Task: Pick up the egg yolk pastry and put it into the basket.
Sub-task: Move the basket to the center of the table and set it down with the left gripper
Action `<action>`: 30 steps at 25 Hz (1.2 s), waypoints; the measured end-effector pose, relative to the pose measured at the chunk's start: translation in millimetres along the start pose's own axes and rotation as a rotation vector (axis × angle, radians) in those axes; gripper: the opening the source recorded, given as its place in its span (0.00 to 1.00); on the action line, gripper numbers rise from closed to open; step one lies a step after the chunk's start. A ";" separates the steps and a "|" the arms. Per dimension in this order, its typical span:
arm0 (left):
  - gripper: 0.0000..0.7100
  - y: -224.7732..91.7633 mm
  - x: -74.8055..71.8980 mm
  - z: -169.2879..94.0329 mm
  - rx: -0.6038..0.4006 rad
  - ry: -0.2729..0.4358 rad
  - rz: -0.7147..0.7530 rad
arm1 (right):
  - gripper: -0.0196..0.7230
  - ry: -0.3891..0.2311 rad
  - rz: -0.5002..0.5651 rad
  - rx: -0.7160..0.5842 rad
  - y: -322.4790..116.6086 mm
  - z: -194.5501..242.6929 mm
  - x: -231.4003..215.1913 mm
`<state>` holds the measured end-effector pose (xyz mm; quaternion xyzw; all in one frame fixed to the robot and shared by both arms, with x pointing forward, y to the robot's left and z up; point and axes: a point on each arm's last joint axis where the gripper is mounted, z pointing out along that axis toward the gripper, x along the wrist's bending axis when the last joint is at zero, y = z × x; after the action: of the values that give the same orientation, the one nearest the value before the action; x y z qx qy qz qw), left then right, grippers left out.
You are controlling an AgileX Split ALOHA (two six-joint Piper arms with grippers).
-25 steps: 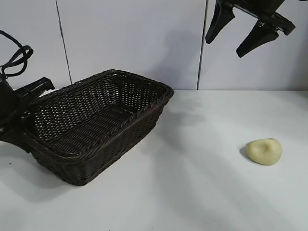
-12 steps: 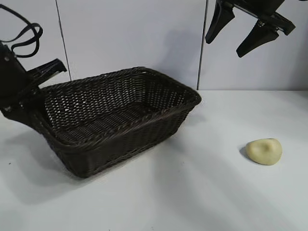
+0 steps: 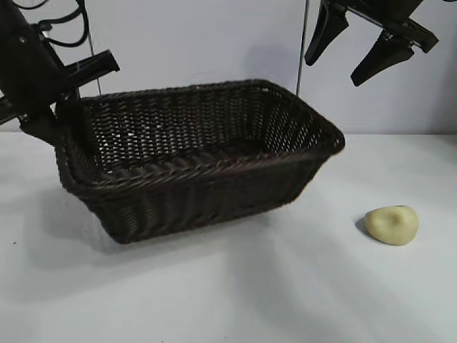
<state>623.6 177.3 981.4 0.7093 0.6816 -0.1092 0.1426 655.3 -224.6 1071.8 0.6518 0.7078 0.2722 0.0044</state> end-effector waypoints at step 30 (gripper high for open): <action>0.68 31.3 -7.5 36.6 0.054 -0.039 0.089 | 0.75 -0.001 0.000 0.001 -0.1 0.0 -0.1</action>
<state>655.9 156.5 951.4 0.7403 0.6432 -0.1350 0.1415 655.2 -224.7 1071.8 0.6518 0.7081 0.2716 0.0044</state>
